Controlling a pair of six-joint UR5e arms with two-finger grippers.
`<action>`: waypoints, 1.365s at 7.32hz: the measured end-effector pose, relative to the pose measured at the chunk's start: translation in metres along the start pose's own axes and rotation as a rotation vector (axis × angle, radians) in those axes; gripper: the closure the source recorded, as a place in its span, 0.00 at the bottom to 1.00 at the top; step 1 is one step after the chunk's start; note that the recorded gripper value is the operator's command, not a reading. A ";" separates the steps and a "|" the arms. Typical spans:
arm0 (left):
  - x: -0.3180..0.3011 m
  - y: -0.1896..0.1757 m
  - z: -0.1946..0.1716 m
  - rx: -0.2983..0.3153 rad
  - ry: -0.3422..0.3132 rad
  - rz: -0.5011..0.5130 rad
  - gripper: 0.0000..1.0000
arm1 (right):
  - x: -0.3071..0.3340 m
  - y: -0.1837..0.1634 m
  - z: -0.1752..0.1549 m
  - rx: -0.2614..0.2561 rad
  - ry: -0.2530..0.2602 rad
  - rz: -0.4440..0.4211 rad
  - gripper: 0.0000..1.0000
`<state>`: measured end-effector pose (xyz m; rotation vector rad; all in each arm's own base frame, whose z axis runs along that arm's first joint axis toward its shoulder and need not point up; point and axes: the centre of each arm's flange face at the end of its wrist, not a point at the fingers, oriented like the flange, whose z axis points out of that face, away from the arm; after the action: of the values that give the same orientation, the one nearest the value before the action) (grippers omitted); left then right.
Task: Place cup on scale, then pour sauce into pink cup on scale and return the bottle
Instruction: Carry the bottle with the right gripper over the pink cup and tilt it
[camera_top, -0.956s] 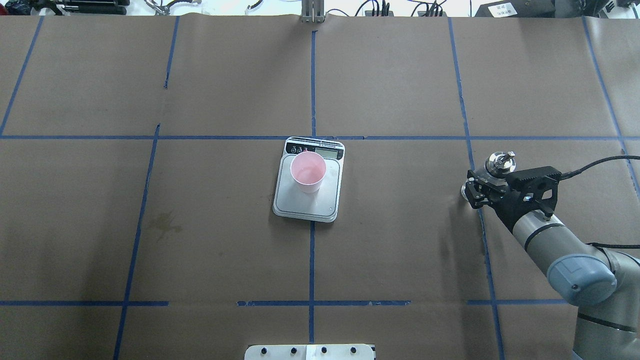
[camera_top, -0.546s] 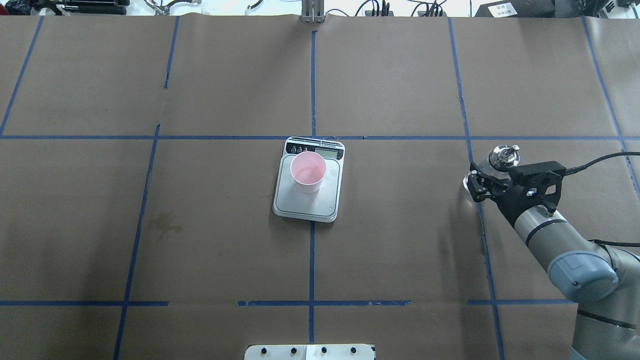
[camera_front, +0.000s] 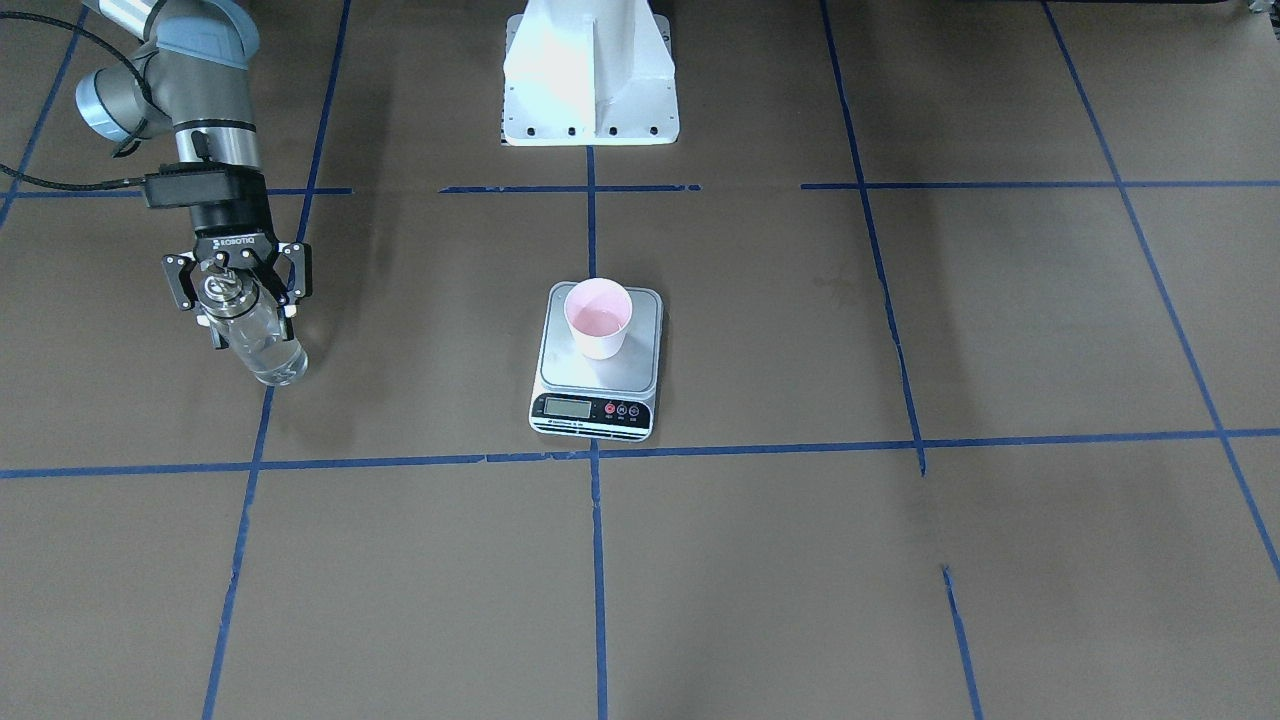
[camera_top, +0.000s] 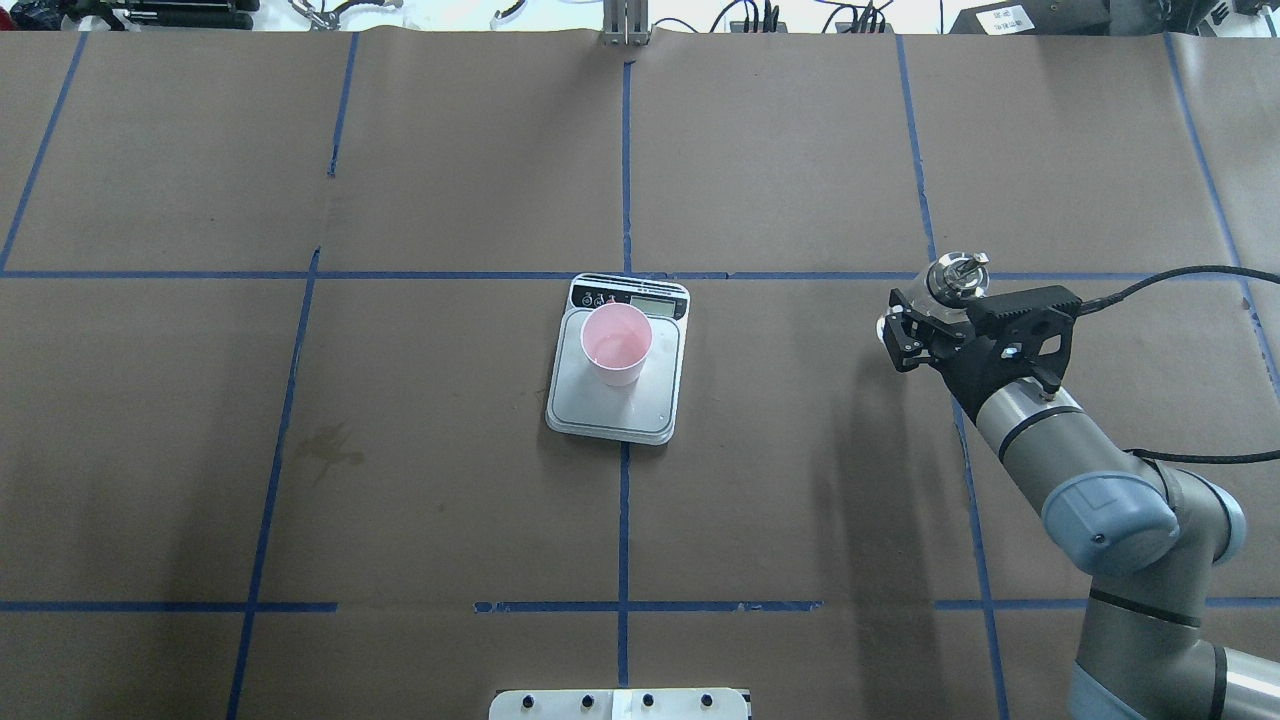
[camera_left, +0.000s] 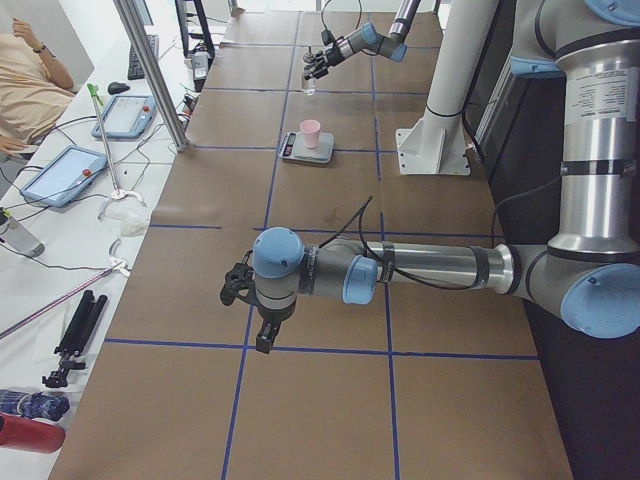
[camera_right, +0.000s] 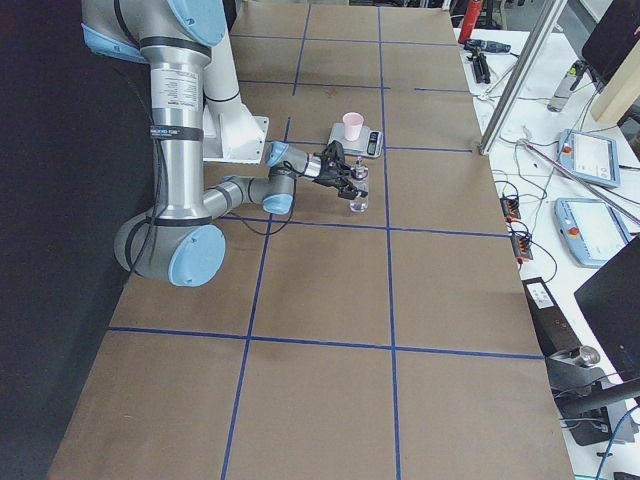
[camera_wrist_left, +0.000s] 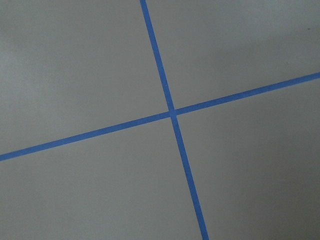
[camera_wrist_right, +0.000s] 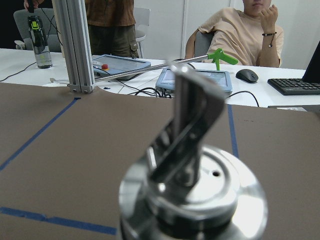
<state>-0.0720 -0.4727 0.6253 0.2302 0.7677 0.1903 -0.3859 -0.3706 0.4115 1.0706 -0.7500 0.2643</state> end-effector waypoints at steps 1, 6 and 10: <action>0.000 0.000 0.000 0.000 0.000 0.000 0.00 | -0.004 -0.008 0.005 -0.004 0.000 0.000 1.00; 0.002 -0.003 -0.003 0.007 -0.001 0.005 0.00 | -0.067 -0.061 0.042 -0.067 0.099 -0.319 1.00; 0.002 -0.003 -0.003 0.007 0.000 0.005 0.00 | -0.191 -0.054 0.019 -0.008 0.355 -0.828 1.00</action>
<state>-0.0719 -0.4743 0.6210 0.2387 0.7684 0.1925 -0.5043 -0.3837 0.2511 1.1976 0.0424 -0.2557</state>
